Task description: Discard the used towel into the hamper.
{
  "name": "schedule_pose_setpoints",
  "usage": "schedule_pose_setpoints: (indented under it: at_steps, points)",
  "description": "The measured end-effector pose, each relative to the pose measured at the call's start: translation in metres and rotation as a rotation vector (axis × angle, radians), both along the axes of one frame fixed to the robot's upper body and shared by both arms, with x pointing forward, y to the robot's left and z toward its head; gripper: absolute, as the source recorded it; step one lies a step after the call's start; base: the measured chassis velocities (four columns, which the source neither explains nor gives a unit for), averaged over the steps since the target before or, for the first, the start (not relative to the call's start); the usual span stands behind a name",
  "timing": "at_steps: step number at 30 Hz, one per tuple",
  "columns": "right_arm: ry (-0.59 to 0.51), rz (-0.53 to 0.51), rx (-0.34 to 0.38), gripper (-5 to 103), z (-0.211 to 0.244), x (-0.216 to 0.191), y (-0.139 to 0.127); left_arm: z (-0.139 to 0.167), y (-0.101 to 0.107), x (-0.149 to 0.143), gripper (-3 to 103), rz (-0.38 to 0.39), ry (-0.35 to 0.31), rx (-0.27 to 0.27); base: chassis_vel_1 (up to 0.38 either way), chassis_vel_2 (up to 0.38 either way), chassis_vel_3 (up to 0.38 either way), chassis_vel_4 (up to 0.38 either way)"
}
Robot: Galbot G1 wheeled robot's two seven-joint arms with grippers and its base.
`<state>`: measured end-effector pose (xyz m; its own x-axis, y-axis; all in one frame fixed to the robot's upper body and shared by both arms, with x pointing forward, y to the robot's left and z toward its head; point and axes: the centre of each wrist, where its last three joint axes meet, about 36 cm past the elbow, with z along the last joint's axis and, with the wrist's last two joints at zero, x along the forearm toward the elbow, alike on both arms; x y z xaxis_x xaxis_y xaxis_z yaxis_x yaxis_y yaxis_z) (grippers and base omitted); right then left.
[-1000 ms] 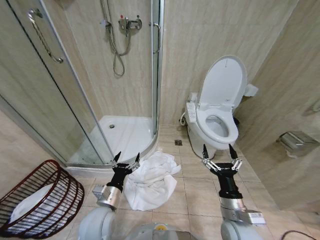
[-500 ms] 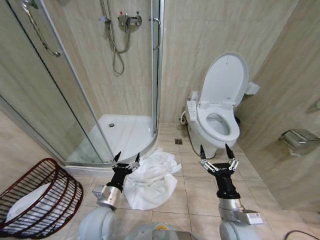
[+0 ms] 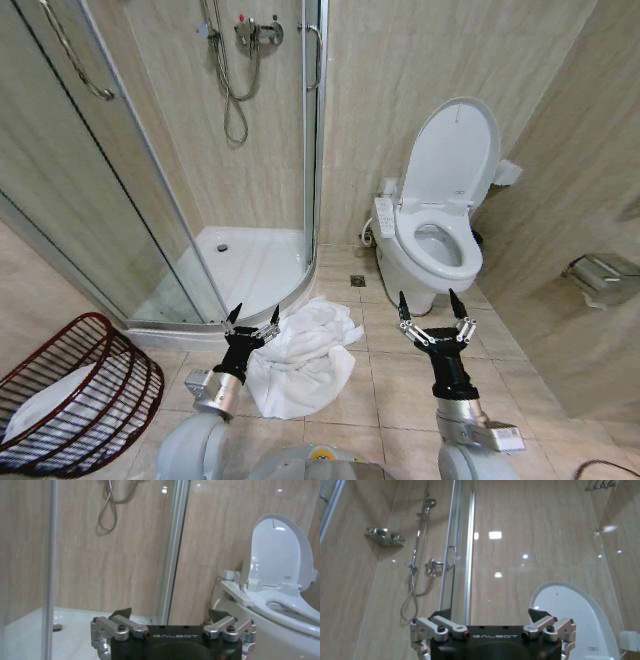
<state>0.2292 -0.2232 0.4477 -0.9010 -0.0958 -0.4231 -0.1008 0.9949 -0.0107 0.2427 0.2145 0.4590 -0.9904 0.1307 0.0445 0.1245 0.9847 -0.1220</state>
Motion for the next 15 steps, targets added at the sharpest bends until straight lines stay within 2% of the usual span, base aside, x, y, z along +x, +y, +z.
schedule_pose_setpoints:
  at_steps: [7,10,15]
  points:
    - [0.001,0.006,0.033,100,0.0032,-0.0004,0.0006,0.0000,0.0000,0.0000,100,0.000,0.000,0.000,0.000,0.000,0.000,0.000]
    - [0.003,0.047,0.118,100,0.0043,-0.0018,0.0029,0.0000,0.0000,0.0000,100,0.000,0.000,0.000,0.000,0.000,0.000,0.000]
    - [0.002,0.052,0.148,100,-0.0007,-0.0014,0.0053,0.0000,0.0000,0.0000,100,0.000,0.000,0.000,0.000,0.000,0.000,0.000]
